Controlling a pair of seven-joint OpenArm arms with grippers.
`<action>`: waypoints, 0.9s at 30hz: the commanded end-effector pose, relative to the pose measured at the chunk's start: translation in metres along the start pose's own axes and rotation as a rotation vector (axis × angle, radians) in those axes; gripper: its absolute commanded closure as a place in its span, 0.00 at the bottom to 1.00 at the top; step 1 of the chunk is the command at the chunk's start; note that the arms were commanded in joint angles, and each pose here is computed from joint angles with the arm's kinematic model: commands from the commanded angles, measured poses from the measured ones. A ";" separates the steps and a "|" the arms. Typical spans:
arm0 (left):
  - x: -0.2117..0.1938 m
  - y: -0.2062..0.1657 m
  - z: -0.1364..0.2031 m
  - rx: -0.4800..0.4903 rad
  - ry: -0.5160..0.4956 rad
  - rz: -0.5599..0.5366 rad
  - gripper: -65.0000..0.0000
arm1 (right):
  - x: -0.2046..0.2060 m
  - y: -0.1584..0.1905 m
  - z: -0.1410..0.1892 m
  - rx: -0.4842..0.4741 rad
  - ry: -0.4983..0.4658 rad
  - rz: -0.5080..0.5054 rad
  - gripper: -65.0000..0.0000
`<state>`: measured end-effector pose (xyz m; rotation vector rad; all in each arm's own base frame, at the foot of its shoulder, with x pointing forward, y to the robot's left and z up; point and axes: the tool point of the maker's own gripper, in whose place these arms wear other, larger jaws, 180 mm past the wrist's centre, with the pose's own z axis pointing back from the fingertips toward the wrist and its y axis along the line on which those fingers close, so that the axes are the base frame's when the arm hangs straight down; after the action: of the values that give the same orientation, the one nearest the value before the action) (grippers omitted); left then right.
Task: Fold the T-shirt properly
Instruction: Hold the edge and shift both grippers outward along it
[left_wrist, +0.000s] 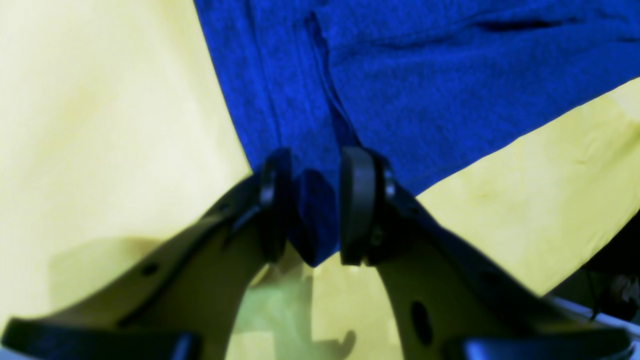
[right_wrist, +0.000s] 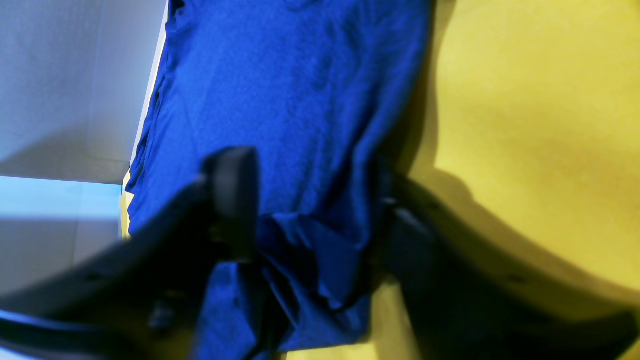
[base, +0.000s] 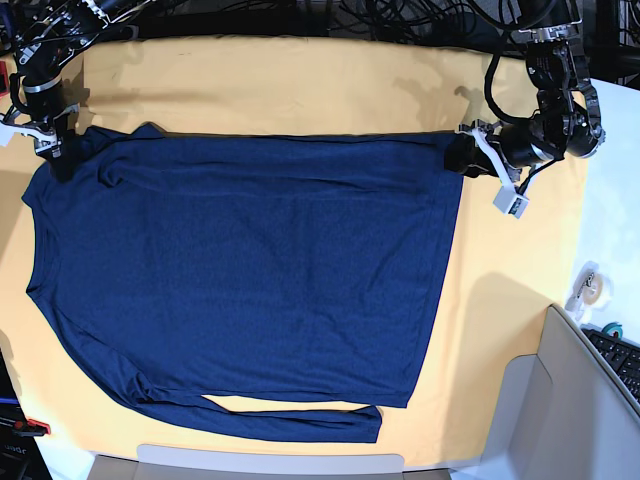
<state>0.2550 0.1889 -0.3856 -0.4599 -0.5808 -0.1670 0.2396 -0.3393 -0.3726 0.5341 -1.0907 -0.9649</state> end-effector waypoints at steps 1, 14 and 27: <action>0.016 0.002 0.006 0.005 -0.043 -0.019 0.72 | -0.003 0.006 -0.005 0.022 0.011 -0.011 0.83; 0.001 0.054 0.015 0.069 -0.040 0.180 0.66 | -0.007 0.004 -0.004 0.018 0.025 -0.008 1.00; -0.022 0.051 -0.005 0.014 0.062 0.250 0.66 | -0.009 0.005 -0.004 0.021 0.028 -0.010 1.00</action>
<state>0.2625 0.2311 -0.4136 -0.5343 -0.5217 0.0833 0.2398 -0.3387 -0.3729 0.5328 -1.0929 -0.9610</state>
